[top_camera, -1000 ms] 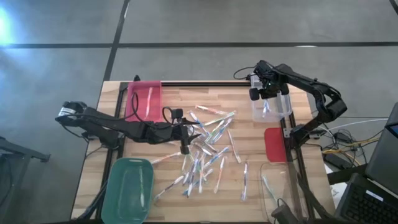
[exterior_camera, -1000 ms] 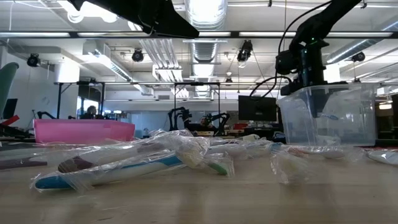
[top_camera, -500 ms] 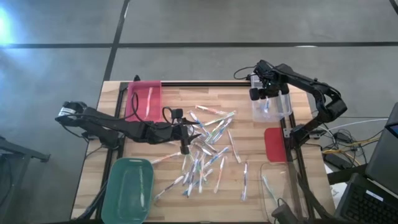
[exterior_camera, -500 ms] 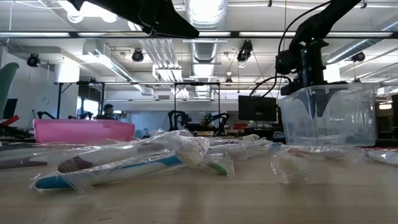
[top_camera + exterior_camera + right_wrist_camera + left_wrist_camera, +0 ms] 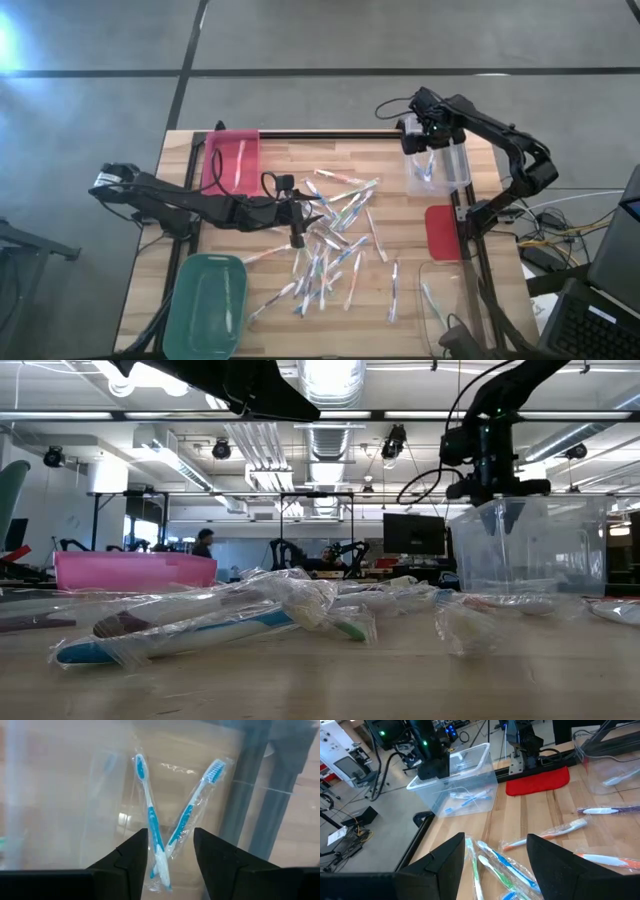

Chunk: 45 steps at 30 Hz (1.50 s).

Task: Pick & Place Toothbrushes
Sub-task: Put the green toothbrush into the green bin

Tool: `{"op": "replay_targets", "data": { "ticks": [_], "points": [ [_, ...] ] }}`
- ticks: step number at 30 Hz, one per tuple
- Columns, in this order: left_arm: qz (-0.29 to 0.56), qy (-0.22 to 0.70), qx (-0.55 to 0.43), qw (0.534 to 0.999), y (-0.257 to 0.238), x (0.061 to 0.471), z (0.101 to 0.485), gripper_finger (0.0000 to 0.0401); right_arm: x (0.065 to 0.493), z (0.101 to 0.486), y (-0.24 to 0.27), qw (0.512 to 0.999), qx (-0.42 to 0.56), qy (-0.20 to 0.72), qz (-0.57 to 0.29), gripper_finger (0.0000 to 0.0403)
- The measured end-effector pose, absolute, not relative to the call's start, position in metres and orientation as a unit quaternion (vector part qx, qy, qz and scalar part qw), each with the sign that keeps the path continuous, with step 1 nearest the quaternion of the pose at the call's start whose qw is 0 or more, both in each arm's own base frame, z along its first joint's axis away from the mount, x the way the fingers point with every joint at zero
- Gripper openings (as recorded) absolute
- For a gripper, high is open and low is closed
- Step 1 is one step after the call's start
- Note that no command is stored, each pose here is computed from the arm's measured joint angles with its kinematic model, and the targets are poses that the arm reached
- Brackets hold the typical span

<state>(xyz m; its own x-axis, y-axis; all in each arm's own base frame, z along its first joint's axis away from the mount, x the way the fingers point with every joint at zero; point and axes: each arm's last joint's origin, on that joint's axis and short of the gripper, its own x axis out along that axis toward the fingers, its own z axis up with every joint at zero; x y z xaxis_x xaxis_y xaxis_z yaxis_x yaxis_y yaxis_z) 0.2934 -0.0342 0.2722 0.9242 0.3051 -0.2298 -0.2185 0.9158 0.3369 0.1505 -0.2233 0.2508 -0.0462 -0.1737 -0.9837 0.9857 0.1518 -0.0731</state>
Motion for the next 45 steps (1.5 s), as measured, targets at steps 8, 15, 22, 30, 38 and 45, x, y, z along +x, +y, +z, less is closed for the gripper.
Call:
{"op": "replay_targets", "data": {
  "ticks": [8, 15, 22, 30, 38, 45],
  "points": [
    [0.136, 0.14, 0.154, 0.969, -0.034, 0.293, 0.272, 0.0218, 0.153, 0.287, -0.226, 0.575, 0.397, 0.495, -0.517, 0.0152],
    [0.136, 0.14, 0.154, 0.968, -0.034, 0.293, 0.272, 0.0218, 0.154, 0.325, -0.222, 0.587, 0.391, 0.487, -0.515, 0.0119],
    [0.136, 0.14, 0.155, 0.968, -0.034, 0.293, 0.272, 0.0218, 0.16, 0.359, -0.206, 0.621, 0.373, 0.47, -0.504, 0.0083],
    [0.136, 0.141, 0.155, 0.968, -0.033, 0.293, 0.272, 0.0218, 0.164, 0.394, -0.178, 0.679, 0.344, 0.431, -0.484, 0.0048],
    [0.137, 0.142, 0.154, 0.968, -0.033, 0.293, 0.271, 0.0218, 0.162, 0.417, -0.146, 0.73, 0.316, 0.403, -0.453, 0.0029],
    [0.137, 0.15, 0.154, 0.967, -0.032, 0.292, 0.266, 0.0218, 0.162, 0.421, -0.118, 0.76, 0.293, 0.404, -0.416, 0.0028]
  ]
}}
